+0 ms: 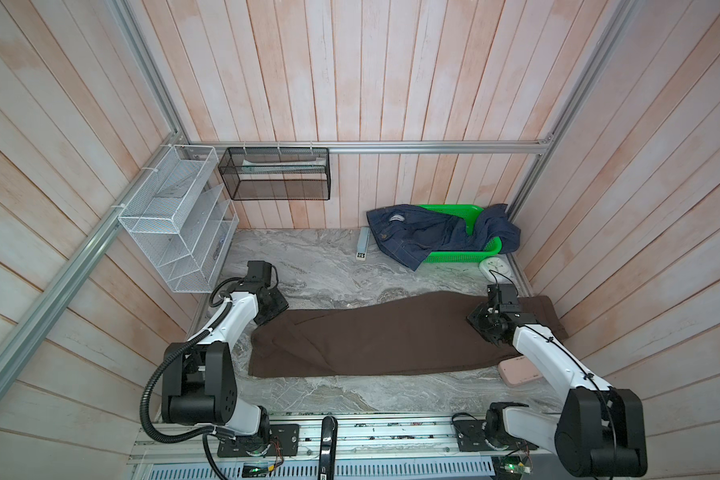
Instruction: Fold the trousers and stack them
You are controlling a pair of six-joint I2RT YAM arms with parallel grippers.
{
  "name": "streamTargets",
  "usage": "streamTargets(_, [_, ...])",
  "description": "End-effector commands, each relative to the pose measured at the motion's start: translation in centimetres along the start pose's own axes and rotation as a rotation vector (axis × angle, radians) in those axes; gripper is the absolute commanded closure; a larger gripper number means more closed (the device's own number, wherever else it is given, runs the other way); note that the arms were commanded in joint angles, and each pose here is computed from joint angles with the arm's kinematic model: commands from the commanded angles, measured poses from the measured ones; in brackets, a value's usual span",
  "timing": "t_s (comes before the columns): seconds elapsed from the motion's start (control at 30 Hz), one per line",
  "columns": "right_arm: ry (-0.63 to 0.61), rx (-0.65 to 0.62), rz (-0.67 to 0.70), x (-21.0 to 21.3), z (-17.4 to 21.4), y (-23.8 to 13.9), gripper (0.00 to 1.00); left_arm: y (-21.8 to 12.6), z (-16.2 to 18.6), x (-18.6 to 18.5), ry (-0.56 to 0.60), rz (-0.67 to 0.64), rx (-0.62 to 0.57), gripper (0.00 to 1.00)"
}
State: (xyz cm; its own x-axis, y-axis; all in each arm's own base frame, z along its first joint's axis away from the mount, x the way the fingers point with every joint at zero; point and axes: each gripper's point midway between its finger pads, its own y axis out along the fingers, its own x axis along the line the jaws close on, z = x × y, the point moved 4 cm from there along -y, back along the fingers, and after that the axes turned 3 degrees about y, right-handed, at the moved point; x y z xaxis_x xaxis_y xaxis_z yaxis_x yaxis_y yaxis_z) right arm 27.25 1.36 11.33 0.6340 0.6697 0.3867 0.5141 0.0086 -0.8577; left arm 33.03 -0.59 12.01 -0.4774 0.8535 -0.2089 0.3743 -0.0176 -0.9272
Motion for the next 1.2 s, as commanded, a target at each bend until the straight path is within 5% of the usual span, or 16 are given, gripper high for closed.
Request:
streamTargets(0.0, [-0.025,0.048,-0.016,1.4,1.9,0.2,0.55,1.1,-0.1,0.4,0.093,-0.097,0.043,0.47])
streamTargets(0.4, [-0.146,0.131,-0.082,4.8,6.0,1.8,0.56,4.5,1.3,0.7,0.209,-0.205,0.213,0.43])
streamTargets(0.57, [-0.159,0.153,-0.086,4.9,6.6,2.6,0.56,4.4,1.6,0.8,0.221,-0.214,0.237,0.78])
streamTargets(0.67, [-0.161,0.155,-0.087,5.0,6.6,2.8,0.56,2.7,0.5,0.3,0.226,-0.215,0.197,1.00])
streamTargets(0.97, [-0.160,0.161,-0.132,5.9,6.5,2.6,0.56,-10.6,-4.9,-3.4,0.249,-0.038,-0.180,1.00])
streamTargets(1.17, [-0.166,0.169,-0.157,6.5,6.5,2.5,0.57,-11.0,-6.3,-6.1,0.307,0.100,-0.227,1.00])
